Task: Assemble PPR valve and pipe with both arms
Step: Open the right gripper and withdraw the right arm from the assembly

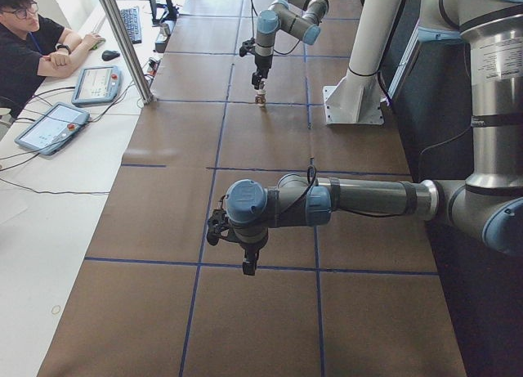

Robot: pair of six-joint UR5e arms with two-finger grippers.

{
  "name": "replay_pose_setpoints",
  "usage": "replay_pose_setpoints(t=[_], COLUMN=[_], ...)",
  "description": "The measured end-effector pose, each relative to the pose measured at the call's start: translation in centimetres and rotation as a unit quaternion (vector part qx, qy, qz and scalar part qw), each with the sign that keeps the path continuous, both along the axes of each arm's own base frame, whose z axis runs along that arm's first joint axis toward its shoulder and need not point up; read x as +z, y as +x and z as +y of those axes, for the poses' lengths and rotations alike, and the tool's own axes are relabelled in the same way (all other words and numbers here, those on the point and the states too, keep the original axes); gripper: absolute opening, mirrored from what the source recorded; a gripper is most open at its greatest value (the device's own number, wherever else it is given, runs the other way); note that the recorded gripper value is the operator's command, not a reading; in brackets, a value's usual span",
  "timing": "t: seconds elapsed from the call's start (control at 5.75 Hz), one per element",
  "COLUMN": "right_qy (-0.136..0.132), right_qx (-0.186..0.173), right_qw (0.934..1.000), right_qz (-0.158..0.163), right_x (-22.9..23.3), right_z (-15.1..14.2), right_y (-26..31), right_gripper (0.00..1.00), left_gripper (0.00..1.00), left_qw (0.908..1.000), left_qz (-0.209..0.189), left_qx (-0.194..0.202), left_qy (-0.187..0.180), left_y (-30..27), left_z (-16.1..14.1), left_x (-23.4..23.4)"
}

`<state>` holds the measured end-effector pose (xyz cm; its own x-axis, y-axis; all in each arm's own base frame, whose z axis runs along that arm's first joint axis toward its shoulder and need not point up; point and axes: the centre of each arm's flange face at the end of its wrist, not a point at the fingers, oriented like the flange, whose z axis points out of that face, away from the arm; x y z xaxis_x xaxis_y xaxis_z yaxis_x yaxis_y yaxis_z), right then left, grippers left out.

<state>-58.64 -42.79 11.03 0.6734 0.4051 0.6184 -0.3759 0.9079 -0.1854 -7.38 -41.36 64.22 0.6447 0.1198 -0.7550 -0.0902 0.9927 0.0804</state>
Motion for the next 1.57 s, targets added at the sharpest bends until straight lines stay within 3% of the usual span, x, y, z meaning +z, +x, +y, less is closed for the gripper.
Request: replay_pose_setpoints(t=[0.35,0.7,0.87,1.04,1.22,1.39,1.57], right_qy=[0.018,0.036,0.061,0.091,0.119,0.146,0.158], right_qx=[-0.048,-0.127,-0.165,-0.207,-0.256,-0.304,-0.33], right_qw=[0.9987,0.9912,0.9843,0.9741,0.9592,0.9414,0.9305], right_qz=[0.003,0.001,0.0,0.0,0.002,0.012,0.019], right_x=[2.2,9.7,14.8,20.3,26.6,33.7,40.0], right_z=[-5.4,-12.9,-14.6,-15.6,-15.9,-14.9,-12.8], right_y=[4.6,14.7,21.9,29.6,36.5,44.2,51.9], right_gripper=[1.0,1.0,1.0,1.0,1.0,1.0,1.0], left_gripper=[1.0,1.0,1.0,1.0,1.0,1.0,1.0], left_qw=[1.0,0.9998,0.9996,0.9996,0.9995,0.9994,0.9992], left_qz=[-0.001,-0.006,-0.007,-0.013,-0.023,-0.03,-0.033], left_qx=[0.0,-0.012,-0.018,-0.019,-0.019,-0.018,-0.018], left_qy=[-0.002,-0.014,-0.018,-0.015,-0.01,0.0,0.015], left_y=[0.0,0.0,0.1,0.0,-0.1,-0.1,-0.1], left_z=[0.2,-0.1,-0.3,-0.5,-0.6,-0.5,0.1], left_x=[0.2,-0.2,-0.4,-0.4,-0.3,0.0,0.8])
